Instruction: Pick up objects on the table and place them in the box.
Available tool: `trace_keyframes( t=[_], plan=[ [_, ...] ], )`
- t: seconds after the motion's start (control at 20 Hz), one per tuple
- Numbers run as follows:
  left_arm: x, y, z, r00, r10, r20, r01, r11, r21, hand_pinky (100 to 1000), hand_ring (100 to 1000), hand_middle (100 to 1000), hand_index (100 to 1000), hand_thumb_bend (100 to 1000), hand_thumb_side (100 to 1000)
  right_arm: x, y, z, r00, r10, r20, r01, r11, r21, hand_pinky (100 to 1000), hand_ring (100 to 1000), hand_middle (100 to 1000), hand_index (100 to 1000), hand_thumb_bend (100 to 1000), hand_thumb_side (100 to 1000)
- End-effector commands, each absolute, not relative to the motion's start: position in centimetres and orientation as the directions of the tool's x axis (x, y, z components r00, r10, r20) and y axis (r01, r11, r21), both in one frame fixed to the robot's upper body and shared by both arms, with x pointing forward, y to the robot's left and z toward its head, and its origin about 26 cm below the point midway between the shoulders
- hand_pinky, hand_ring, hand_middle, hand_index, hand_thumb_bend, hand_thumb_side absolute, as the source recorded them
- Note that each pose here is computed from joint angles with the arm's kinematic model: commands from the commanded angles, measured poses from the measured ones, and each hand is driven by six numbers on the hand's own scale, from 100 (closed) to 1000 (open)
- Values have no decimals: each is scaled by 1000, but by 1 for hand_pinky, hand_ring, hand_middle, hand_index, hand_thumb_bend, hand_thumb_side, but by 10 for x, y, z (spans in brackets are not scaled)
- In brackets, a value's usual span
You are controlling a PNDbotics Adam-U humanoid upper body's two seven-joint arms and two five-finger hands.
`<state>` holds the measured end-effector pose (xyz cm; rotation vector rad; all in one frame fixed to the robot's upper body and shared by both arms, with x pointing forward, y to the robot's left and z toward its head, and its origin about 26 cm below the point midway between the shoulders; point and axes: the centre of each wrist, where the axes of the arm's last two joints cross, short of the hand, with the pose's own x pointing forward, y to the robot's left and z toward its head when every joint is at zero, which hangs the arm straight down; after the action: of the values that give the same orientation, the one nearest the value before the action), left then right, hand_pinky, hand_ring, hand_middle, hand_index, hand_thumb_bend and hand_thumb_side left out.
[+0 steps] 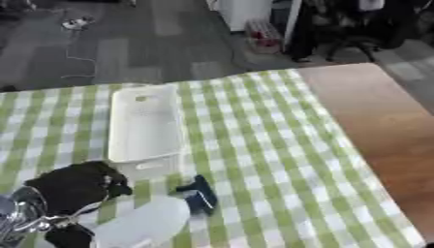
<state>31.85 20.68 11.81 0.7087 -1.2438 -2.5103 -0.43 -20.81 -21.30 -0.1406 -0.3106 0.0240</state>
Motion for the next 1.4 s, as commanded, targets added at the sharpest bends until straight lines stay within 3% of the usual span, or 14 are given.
trace_keyframes(
  t=[0.05,1.4],
  plan=[
    [317,204,130,-932,-131,-337,-88,-822,562,900,887,817,909,497,1000,-5,-212,-213,951,55,305,-9,988,-152,610,609,540,651,100,944],
    [334,198,91,-933,-116,-342,-56,-889,454,919,902,815,907,458,1000,1,-223,-213,933,100,344,-51,987,-150,605,605,537,651,100,940]
  ],
)
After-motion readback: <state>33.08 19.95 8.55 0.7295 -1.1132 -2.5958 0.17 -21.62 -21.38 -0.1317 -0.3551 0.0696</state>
